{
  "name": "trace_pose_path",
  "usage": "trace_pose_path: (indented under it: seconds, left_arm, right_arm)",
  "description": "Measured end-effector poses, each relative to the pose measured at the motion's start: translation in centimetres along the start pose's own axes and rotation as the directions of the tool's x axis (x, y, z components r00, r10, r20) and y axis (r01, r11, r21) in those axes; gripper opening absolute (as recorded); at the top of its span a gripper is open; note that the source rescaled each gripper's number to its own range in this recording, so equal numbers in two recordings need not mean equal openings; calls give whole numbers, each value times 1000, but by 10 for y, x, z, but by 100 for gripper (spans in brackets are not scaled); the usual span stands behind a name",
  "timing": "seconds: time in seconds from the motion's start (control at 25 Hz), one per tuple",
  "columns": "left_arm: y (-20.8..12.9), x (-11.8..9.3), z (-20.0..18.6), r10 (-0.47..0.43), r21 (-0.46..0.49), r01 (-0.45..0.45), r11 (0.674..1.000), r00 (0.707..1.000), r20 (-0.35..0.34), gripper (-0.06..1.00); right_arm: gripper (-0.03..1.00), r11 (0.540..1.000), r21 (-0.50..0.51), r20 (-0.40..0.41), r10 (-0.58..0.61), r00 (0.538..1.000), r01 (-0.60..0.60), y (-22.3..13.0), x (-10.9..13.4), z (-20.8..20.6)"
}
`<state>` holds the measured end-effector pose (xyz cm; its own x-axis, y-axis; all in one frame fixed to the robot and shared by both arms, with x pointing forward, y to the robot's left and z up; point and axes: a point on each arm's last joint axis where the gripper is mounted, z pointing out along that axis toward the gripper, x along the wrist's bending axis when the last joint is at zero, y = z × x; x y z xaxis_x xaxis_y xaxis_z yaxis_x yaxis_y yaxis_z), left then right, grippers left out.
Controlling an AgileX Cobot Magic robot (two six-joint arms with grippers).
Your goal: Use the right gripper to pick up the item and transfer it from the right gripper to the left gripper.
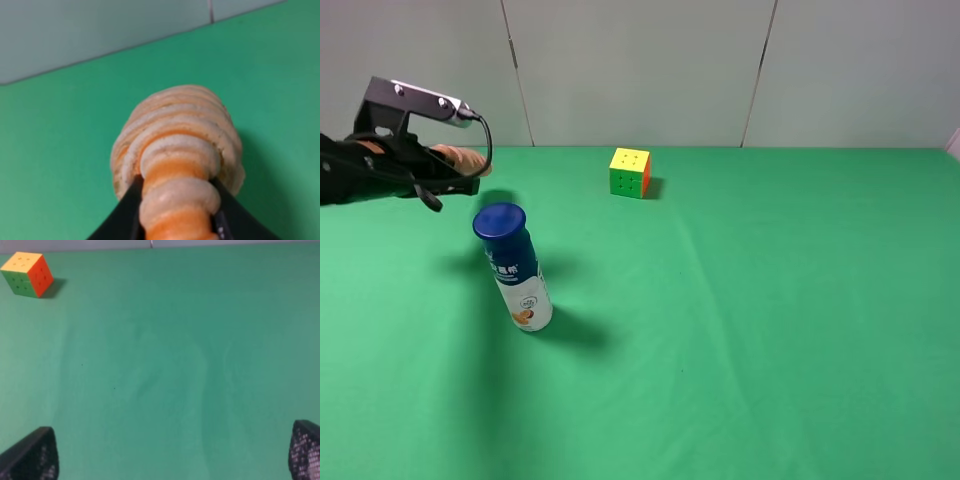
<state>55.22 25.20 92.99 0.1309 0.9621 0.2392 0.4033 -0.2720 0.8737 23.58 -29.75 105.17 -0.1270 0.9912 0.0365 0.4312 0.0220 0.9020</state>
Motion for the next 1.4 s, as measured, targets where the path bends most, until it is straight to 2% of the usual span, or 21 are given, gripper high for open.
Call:
trace_pose_path:
  seconds: [0.24, 0.52, 1.12, 1.2, 1.32, 1.4]
  left_arm:
    - [-29, -9, 15, -1, -9, 1, 1000, 1000, -6, 0]
    - [-45, -25, 26, 42, -42, -40, 998, 998, 47, 0]
    - [-55, -24, 19, 40, -66, -38, 997, 999, 34, 1]
    - [-54, -24, 19, 22, -72, -19, 997, 999, 34, 12]
    - [-53, -24, 19, -9, -83, 11, 996, 999, 33, 38]
    - [-52, -24, 19, -17, -90, 20, 996, 999, 33, 51]
  right_arm:
    - [100, 1000, 0, 0, 0, 1000, 0, 0, 0, 0]
    - [100, 1000, 0, 0, 0, 1000, 0, 0, 0, 0]
    - [100, 1000, -1, 0, 0, 1000, 0, 0, 0, 0]
    - [100, 1000, -1, 0, 0, 1000, 0, 0, 0, 0]
    - [100, 1000, -1, 0, 0, 1000, 0, 0, 0, 0]
    - [100, 1000, -1, 0, 0, 1000, 0, 0, 0, 0]
